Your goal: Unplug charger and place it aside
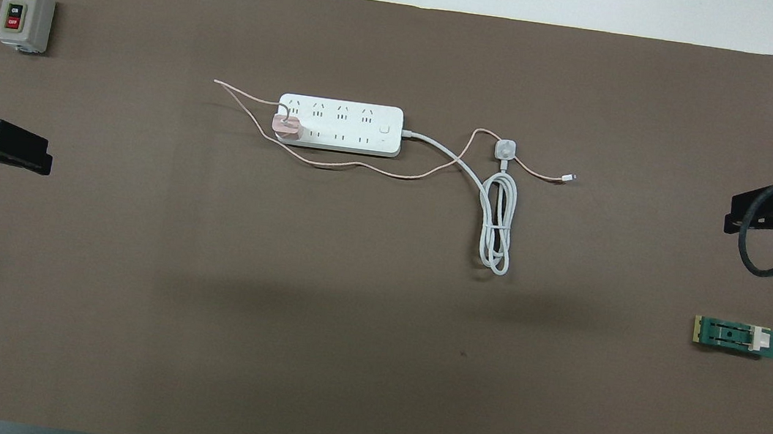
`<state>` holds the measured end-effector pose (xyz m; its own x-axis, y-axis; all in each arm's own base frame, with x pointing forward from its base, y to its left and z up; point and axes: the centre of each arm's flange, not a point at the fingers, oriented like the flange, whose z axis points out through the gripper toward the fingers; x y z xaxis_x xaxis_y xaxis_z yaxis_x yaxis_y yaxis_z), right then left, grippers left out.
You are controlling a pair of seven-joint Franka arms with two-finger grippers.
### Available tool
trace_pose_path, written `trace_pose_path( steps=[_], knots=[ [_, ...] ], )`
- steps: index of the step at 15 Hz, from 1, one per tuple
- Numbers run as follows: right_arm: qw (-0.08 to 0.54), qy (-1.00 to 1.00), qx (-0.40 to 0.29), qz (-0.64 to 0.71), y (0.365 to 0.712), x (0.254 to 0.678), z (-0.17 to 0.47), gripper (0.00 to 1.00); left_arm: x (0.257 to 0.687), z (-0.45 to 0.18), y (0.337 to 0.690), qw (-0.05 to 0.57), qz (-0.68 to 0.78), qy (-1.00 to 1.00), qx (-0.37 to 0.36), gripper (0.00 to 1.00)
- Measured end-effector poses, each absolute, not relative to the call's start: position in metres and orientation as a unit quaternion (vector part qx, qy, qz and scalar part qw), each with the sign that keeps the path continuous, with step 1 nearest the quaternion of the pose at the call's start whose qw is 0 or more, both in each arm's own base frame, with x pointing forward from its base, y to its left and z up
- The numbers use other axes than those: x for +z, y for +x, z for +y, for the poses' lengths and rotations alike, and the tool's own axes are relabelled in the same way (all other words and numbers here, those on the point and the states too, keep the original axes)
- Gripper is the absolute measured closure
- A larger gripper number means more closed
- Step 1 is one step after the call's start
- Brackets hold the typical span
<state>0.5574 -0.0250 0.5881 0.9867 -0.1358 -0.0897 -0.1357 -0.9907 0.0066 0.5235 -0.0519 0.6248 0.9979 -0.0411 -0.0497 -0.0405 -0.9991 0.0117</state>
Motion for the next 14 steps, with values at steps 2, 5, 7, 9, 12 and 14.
trace_pose_path(
  steps=[2,5,7,9,12,14],
  knots=[
    [0.0,0.997,-0.04,-0.058,0.559,0.589,-0.025,0.0,0.624,-0.052,0.523,0.005,-0.02,0.999,-0.026,0.0],
    [-0.001,0.999,-0.031,-0.04,0.561,0.59,-0.025,0.0,0.624,-0.052,0.524,0.006,-0.001,1.0,-0.025,0.0],
    [-0.001,0.999,-0.031,-0.039,0.561,0.59,-0.025,0.0,0.625,-0.054,0.529,0.007,0.07,0.997,-0.01,0.0],
    [-0.001,0.999,-0.031,-0.039,0.561,0.59,-0.025,0.0,0.62,-0.061,0.537,0.011,0.168,0.986,0.004,0.0],
    [-0.001,0.999,-0.031,-0.038,0.561,0.59,-0.023,0.0,0.599,-0.088,0.557,0.025,0.347,0.937,0.016,0.0],
    [-0.001,0.999,-0.032,-0.03,0.561,0.59,-0.014,0.0,0.582,-0.104,0.571,0.032,0.452,0.891,0.013,0.0]
  ],
)
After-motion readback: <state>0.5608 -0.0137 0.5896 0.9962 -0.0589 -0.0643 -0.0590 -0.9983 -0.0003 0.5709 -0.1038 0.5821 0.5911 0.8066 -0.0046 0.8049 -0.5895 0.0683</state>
